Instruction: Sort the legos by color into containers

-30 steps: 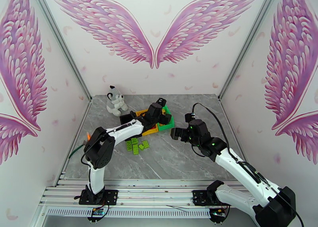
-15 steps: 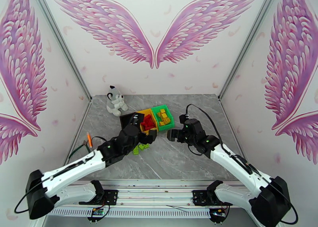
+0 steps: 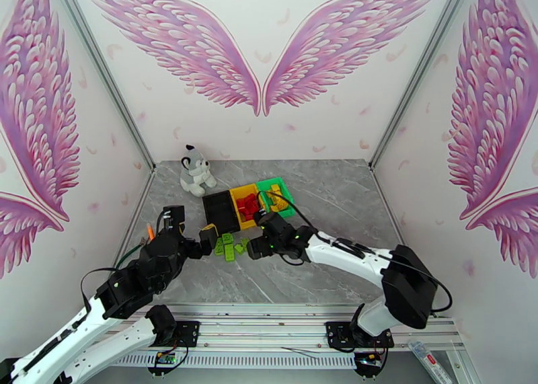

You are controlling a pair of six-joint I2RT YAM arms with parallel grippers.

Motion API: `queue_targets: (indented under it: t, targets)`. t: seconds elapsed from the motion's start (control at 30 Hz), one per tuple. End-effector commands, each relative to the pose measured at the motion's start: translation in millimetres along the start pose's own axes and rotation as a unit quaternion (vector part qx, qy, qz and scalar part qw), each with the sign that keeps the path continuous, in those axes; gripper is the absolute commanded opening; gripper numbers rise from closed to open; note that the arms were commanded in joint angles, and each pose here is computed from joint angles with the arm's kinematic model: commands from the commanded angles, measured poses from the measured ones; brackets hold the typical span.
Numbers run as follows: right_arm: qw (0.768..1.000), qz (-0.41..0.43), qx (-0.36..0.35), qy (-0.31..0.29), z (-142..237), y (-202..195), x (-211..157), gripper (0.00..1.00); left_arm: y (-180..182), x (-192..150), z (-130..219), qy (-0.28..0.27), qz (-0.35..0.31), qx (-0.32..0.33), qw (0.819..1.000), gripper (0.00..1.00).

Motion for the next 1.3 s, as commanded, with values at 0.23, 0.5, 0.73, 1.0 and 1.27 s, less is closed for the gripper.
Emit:
queue_targets:
  t: [0.23, 0.5, 0.73, 1.0, 1.27]
  targets:
    - [0.997, 0.034, -0.045, 0.045, -41, 20, 13, 0.75, 37, -15, -61, 0.041, 0.105, 0.005, 0.994, 0.99]
    - [0.992, 0.080, -0.081, 0.054, -47, 37, 18, 0.56, 85, -36, -73, 0.047, 0.190, 0.034, 0.980, 0.99]
    - [0.995, 0.040, -0.072, 0.059, -50, 65, 10, 0.66, 107, -40, -80, 0.051, 0.228, 0.067, 0.970, 0.99]
    - [0.996, -0.020, -0.072, 0.043, -80, 84, -9, 0.69, 133, -47, -77, 0.042, 0.285, 0.085, 0.954, 0.99]
    - [0.993, -0.036, -0.104, 0.033, -102, 83, -12, 0.70, 139, -49, -77, 0.038, 0.297, 0.085, 0.950, 0.99]
Point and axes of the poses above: each hand's point on the last joint's axis, 136 mm out from that joint toward the fingers, its own z axis back along the fingers, its own y axis along the line the jaws close on, x = y × z, the point moved 8 cm from there along z, back along the fingers, and after that the axes turned 7 degrees about z, right-handed, at the moved point
